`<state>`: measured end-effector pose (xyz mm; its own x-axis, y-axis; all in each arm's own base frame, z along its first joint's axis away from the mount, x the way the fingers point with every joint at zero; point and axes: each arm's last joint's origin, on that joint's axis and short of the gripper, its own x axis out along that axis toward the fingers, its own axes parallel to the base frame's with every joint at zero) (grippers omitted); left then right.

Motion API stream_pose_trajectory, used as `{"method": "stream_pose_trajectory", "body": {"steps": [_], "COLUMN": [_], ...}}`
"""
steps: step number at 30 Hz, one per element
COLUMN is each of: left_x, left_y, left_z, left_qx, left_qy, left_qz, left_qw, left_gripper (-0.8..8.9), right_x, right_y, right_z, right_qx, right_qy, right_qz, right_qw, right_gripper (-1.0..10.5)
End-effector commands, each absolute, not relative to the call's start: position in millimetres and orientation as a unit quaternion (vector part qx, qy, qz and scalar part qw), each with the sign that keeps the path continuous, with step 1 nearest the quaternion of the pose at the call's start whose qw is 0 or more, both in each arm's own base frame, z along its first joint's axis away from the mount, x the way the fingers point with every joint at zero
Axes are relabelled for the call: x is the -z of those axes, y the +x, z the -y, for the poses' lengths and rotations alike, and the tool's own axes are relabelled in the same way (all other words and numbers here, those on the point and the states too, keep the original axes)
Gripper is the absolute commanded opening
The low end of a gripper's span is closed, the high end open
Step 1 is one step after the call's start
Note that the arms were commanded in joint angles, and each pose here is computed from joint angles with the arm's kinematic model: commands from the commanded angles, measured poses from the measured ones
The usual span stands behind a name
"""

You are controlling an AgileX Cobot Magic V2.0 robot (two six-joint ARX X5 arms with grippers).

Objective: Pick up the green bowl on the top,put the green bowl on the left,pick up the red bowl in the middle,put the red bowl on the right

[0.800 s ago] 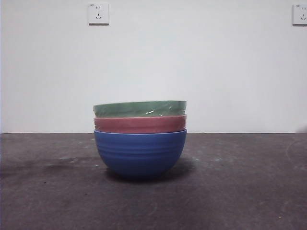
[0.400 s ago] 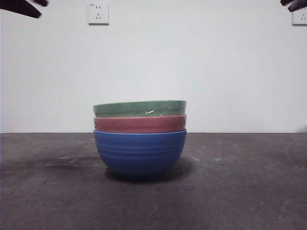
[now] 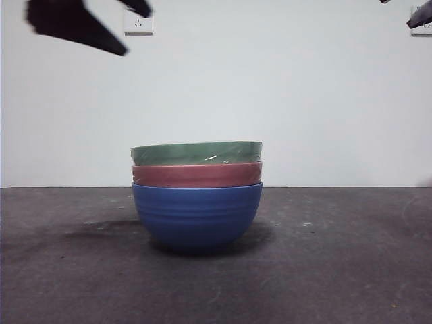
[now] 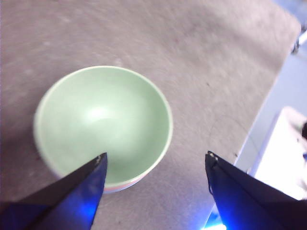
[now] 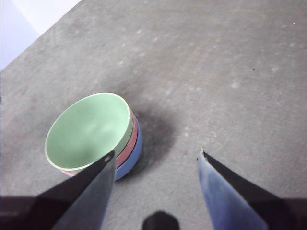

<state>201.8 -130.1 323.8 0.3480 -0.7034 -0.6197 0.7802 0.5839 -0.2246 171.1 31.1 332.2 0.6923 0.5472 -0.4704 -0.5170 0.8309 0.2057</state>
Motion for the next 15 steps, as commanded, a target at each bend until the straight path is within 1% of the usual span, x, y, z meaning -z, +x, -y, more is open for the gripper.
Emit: {"method": "stream_pose_trajectory", "body": {"steps": [1, 8, 11, 15], "left_x": [-319.8, -297.4, -281.6, -265.5], "left_y": [205.2, 215.1, 219.7, 225.2], "left_z": [151.4, 191.7, 201.9, 210.1], "left_qx": [0.473, 0.481, 0.478, 0.479], "left_qy": [0.102, 0.194, 0.219, 0.231], "left_qz": [-0.353, -0.381, -0.4, -0.421], "left_qw": [0.801, 0.766, 0.751, 0.735], "left_gripper": [3.46, 3.46, 3.46, 3.45], "right_x": [-332.4, -330.0, -329.9, -329.8], "right_y": [172.2, 171.8, 171.7, 171.7], "right_z": [-31.6, -31.5, -31.5, -31.5], "right_qx": [-0.29, -0.289, -0.289, -0.289], "right_qy": [0.032, 0.034, 0.034, 0.034], "right_qz": [-0.267, -0.28, -0.28, -0.281], "right_qw": [0.919, 0.915, 0.915, 0.915], "right_gripper": [2.8, 2.8, 2.8, 2.8]}}
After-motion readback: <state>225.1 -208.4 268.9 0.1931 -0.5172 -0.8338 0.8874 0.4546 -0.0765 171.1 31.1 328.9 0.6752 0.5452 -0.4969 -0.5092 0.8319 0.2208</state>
